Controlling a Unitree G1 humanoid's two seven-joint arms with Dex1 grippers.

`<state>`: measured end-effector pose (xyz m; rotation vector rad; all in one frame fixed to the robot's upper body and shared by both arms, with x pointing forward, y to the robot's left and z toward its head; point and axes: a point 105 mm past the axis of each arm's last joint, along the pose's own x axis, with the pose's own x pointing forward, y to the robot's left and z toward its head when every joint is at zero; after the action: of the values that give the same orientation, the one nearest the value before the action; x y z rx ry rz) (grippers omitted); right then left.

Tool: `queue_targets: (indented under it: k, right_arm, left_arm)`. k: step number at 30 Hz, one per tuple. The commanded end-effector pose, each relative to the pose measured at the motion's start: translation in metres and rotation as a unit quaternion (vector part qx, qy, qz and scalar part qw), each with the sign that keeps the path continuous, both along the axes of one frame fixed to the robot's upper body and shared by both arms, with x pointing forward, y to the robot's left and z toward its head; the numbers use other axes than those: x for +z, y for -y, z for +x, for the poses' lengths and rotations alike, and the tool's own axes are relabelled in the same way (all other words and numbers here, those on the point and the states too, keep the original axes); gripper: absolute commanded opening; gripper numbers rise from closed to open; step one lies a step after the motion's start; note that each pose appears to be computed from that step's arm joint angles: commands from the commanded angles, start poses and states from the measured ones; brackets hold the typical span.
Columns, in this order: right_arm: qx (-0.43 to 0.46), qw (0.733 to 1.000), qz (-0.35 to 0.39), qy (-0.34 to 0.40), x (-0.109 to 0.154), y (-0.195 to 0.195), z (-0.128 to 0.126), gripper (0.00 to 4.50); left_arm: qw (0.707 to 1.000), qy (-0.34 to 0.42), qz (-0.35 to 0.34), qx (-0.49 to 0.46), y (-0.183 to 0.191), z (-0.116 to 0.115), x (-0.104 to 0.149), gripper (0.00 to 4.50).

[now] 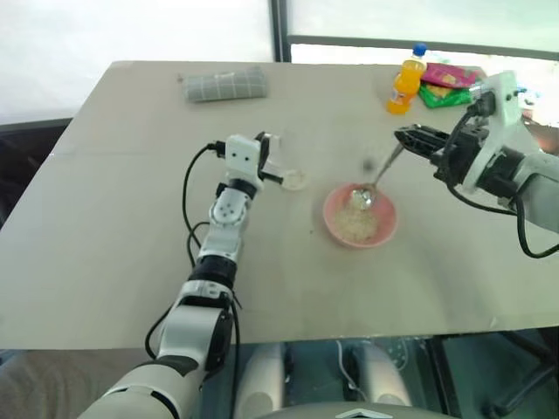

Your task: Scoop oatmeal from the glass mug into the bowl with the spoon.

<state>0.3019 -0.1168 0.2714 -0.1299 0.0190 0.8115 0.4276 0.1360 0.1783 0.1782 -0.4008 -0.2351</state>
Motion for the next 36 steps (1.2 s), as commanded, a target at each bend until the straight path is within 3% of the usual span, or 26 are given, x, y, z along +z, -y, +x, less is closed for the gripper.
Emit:
queue_targets:
  k: [1,5,9,10,13,17,20,28,36]
  right_arm:
    - [0.038,0.995,-0.06,0.075,0.014,-0.009,-0.01,0.0]
    - [0.08,0.978,-0.144,0.125,0.009,-0.018,-0.018,0.0]
    - [0.086,0.972,-0.171,0.136,0.004,-0.016,-0.017,0.0]
    - [0.077,0.977,-0.155,0.125,0.004,-0.013,-0.014,0.0]
    - [0.013,0.996,-0.013,0.091,0.032,0.004,0.007,0.0]
    - [0.009,0.989,0.121,0.09,0.074,-0.002,0.018,0.0]
    - [0.005,0.98,0.184,0.078,0.09,-0.008,0.027,0.0]
    - [0.004,0.98,0.194,0.038,0.077,-0.03,0.05,0.0]
    - [0.056,0.983,0.175,-0.013,0.056,-0.061,0.046,0.0]
  left_arm:
    - [0.999,0.032,-0.016,0.001,-0.002,-0.004,0.02,0.09]
    - [0.999,0.03,-0.016,0.001,-0.003,-0.005,0.018,0.09]
    - [0.999,0.029,-0.018,0.002,-0.003,-0.005,0.018,0.09]
    - [0.999,0.029,-0.018,0.001,-0.003,-0.005,0.018,0.09]
    - [0.999,0.025,-0.019,-0.007,-0.001,-0.005,0.014,0.09]
    - [0.999,0.029,-0.015,-0.032,0.004,-0.011,0.009,0.09]
    - [0.998,0.037,-0.002,-0.041,0.008,-0.014,0.006,0.09]
    - [0.997,0.052,0.017,-0.057,0.023,-0.021,-0.003,0.09]
    - [0.997,0.056,0.016,-0.057,0.028,-0.023,-0.01,0.09]
